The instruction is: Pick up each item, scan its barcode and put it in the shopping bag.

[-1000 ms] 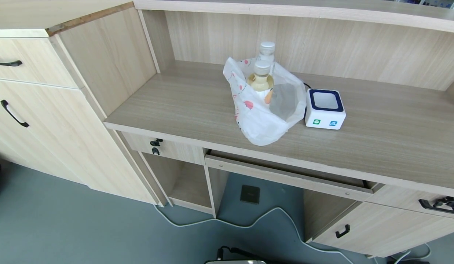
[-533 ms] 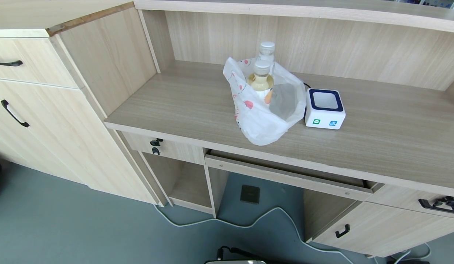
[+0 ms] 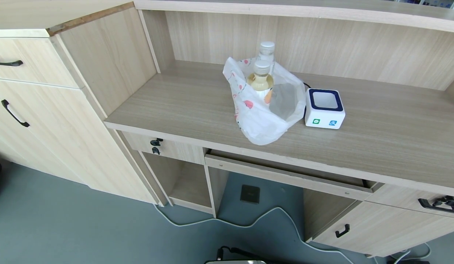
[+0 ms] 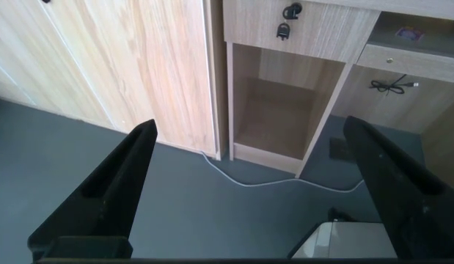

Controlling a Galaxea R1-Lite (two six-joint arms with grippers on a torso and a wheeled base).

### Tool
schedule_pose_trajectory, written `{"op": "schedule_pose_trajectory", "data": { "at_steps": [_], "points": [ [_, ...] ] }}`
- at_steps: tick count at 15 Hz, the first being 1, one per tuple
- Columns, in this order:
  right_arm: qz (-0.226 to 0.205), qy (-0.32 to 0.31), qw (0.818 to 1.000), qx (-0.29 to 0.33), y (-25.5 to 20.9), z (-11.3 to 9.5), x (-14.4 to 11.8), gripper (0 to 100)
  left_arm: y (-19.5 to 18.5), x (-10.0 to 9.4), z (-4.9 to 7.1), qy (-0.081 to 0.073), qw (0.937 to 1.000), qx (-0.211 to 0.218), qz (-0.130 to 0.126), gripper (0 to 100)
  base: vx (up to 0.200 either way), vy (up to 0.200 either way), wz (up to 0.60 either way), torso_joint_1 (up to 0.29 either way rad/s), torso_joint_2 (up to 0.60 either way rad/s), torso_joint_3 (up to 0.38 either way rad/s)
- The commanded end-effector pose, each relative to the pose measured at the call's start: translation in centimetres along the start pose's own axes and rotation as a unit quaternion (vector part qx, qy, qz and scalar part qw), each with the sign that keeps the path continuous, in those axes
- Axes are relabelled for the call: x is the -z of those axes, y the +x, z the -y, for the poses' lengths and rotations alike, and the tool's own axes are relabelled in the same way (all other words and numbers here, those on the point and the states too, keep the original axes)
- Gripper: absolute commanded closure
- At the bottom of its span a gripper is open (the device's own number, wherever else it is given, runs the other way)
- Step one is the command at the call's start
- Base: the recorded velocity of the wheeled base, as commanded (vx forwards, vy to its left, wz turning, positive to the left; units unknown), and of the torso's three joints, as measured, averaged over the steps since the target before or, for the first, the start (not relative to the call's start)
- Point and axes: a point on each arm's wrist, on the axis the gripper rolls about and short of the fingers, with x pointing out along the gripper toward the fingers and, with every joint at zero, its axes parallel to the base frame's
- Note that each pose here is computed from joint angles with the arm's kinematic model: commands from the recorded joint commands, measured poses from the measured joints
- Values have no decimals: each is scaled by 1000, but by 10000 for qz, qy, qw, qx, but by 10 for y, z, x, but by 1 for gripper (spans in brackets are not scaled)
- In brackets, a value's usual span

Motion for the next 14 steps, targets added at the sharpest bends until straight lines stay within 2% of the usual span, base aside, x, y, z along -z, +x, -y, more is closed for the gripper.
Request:
{"op": "schedule_pose_trajectory", "data": {
  "at_steps": [1, 14],
  "points": [
    [70, 17, 10000, -23, -1, 0, 0, 0, 0, 0, 0, -1, 10000, -4, 5, 0, 0, 0, 0, 0, 0, 0],
    [62, 32, 10000, -7, -1, 0, 1, 0, 0, 0, 0, -1, 10000, -4, 5, 0, 0, 0, 0, 0, 0, 0]
  ]
}}
